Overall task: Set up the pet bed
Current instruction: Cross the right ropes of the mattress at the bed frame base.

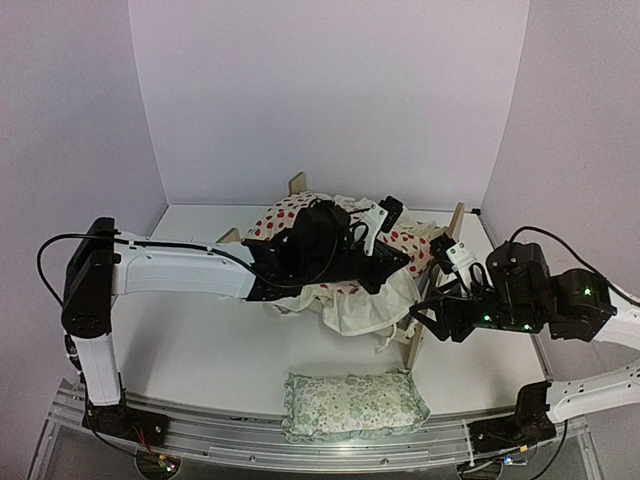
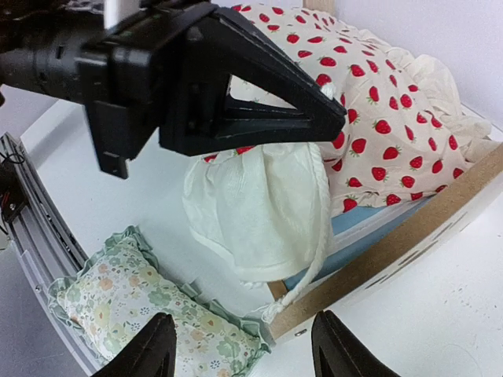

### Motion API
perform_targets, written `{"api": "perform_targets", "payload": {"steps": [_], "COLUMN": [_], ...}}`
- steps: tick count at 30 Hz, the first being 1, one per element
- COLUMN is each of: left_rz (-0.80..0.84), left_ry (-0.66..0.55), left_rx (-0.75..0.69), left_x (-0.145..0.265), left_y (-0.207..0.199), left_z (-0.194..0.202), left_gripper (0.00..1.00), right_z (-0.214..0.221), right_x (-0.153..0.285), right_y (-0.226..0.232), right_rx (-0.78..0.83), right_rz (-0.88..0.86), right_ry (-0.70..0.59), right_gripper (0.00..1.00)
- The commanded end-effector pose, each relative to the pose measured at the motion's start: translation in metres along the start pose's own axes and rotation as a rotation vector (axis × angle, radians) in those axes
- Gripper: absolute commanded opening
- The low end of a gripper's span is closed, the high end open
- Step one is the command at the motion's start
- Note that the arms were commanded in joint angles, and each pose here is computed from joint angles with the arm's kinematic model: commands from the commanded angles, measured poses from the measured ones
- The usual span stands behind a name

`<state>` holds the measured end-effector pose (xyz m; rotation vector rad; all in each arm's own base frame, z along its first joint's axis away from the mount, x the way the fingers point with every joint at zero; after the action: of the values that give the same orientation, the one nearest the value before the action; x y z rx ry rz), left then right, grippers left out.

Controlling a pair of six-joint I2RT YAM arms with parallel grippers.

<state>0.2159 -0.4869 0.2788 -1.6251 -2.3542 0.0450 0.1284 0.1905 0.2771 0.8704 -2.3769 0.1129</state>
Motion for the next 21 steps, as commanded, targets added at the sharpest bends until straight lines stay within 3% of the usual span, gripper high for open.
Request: {"api": "perform_targets", "payload": {"steps": [1, 17, 21], "left_rz": [0.015, 0.002, 0.051], "left_ry": [-0.080, -0.276, -0.295], "left_rx": [-0.057, -0.182, -0.165], "left_x": [-0.009, -0.015, -0.016], "left_y": [0.008, 0.004, 0.000], "left_z": [-0.030, -0.096, -0.096], "left_gripper": [0.00, 0.00, 0.00], "right_z": [0.003, 0.009, 0.011], "right_x": [0.009, 0.015, 0.014], "right_y": [-0.011, -0.014, -0.015], "right_rx": [0.001, -0.011, -0.018], "right_rz": [0.056, 0.045, 0.049], "right_ry": [-0.054, -0.067, -0.066], "right_gripper": [0.60, 0.60, 0.60]}}
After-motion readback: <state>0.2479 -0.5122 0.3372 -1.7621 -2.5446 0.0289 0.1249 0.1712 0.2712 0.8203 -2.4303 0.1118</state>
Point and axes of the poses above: each gripper's point midway between its finger pads, its own x axis back along the fingers, its own y axis along the line the jaws close on, z = x × y, the point moved 7 cm from there along x, back along the fingers, and after that the axes turned 2 degrees about -x, right-handed, at the moved point
